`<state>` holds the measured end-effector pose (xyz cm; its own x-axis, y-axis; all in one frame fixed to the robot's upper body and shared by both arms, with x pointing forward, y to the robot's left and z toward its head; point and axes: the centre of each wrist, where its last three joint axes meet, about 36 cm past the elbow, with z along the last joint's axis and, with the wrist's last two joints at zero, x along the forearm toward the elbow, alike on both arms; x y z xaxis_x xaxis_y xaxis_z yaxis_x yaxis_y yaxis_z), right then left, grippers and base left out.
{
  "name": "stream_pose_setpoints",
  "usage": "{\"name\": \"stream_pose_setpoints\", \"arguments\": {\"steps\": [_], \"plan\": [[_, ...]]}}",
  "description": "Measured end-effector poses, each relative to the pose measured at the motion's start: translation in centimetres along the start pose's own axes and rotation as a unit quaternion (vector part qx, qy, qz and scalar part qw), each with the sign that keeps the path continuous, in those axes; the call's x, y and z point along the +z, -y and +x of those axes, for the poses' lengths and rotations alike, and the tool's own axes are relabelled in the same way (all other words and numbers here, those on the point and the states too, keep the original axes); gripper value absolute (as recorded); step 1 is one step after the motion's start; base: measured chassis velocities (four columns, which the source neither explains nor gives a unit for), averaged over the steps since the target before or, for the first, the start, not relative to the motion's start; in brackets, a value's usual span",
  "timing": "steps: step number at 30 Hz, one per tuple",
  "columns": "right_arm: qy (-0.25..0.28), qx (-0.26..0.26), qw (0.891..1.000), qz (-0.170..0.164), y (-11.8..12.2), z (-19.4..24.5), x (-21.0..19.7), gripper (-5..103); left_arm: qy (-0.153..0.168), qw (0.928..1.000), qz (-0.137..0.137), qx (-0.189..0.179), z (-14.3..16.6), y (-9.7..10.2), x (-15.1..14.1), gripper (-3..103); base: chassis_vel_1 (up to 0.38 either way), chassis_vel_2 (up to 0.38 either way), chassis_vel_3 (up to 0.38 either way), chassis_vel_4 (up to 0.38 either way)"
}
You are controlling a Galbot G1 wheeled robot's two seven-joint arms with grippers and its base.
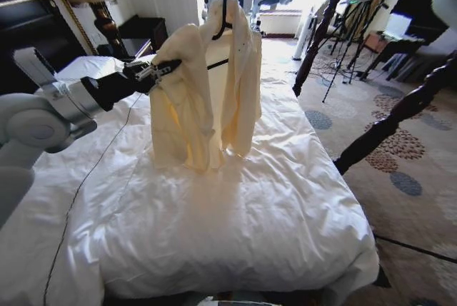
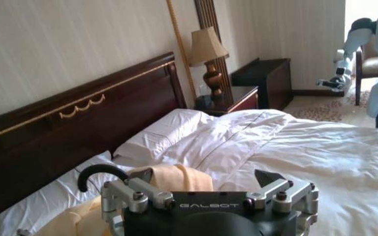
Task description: Pick up the clothes from the bed and hang them on the clothes hanger.
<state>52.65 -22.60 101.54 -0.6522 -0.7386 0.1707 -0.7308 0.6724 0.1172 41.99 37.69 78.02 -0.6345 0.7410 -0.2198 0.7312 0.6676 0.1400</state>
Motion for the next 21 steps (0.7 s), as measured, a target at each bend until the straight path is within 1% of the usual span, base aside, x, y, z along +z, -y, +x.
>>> {"name": "stream_pose_setpoints", "arguments": {"steps": [2,3,5,6,7,9,11,12,14,15,16,17,18,19,20,21], "plan": [[0.003,-0.008,1.000,-0.006,0.0,0.5,-0.1,100,0.000,1.0000,0.003,-0.002,0.0,-0.3,0.1,3,0.000,0.000,0.000,0.000],[0.006,-0.018,1.000,-0.014,0.0,1.0,-0.2,100,0.000,1.0000,0.008,-0.005,0.1,-0.5,0.3,3,0.000,0.000,0.000,0.000],[0.011,-0.037,0.998,-0.043,-0.3,2.2,-0.4,100,-0.001,0.9998,0.019,-0.009,0.1,-1.0,0.7,3,0.000,0.000,0.000,0.000],[0.011,-0.037,0.998,-0.043,-0.3,2.2,-0.4,100,-0.001,0.9998,0.019,-0.009,0.1,-1.0,0.7,3,0.000,0.000,0.000,0.000],[0.010,-0.043,0.997,-0.062,-0.6,2.8,-0.5,100,-0.001,0.9997,0.022,-0.011,0.1,-1.2,0.8,3,0.000,0.000,0.000,0.000],[0.009,-0.038,0.995,-0.088,-0.8,3.7,-0.5,100,-0.001,0.9996,0.026,-0.012,0.1,-1.3,0.9,3,0.000,0.000,0.000,0.000],[0.011,-0.029,0.995,-0.093,-0.8,4.1,-0.7,100,0.000,0.9996,0.027,-0.012,0.1,-1.2,1.0,3,0.000,0.000,0.000,0.000],[0.017,-0.013,0.997,-0.078,-0.7,4.2,-0.7,100,0.001,0.9996,0.026,-0.012,0.1,-1.2,0.9,3,0.000,0.000,0.000,0.000],[0.025,0.027,0.999,-0.023,0.1,4.0,-0.3,100,0.004,0.9997,0.022,-0.009,0.1,-0.9,0.6,3,0.000,0.000,0.000,0.000],[0.023,0.048,0.998,0.019,0.8,3.8,0.3,100,0.006,0.9998,0.019,-0.008,0.2,-0.8,0.3,3,0.000,0.000,0.000,0.000],[0.023,0.048,0.998,0.019,0.8,3.8,0.3,100,0.006,0.9998,0.019,-0.008,0.2,-0.8,0.3,3,0.000,0.000,0.000,0.000],[0.014,0.069,0.995,0.072,1.9,3.5,1.1,100,0.007,0.9998,0.015,-0.004,0.2,-0.7,-0.1,3,0.000,0.000,0.000,0.000],[0.004,0.075,0.991,0.114,3.1,3.5,1.8,100,0.009,0.9999,0.012,-0.001,0.3,-0.6,-0.3,3,0.000,0.000,0.000,0.000],[0.004,0.075,0.991,0.114,3.1,3.5,1.8,100,0.009,0.9999,0.012,-0.001,0.3,-0.6,-0.3,3,0.000,0.000,0.000,0.000],[-0.003,0.072,0.986,0.151,4.4,3.7,2.3,100,0.010,0.9999,0.007,0.006,0.4,-0.6,-0.5,3,0.000,0.000,0.000,0.000],[-0.011,0.065,0.982,0.179,5.7,4.0,2.6,100,0.011,0.9998,0.003,0.016,0.4,-0.7,-0.6,3,0.000,0.000,0.000,0.000]]}}
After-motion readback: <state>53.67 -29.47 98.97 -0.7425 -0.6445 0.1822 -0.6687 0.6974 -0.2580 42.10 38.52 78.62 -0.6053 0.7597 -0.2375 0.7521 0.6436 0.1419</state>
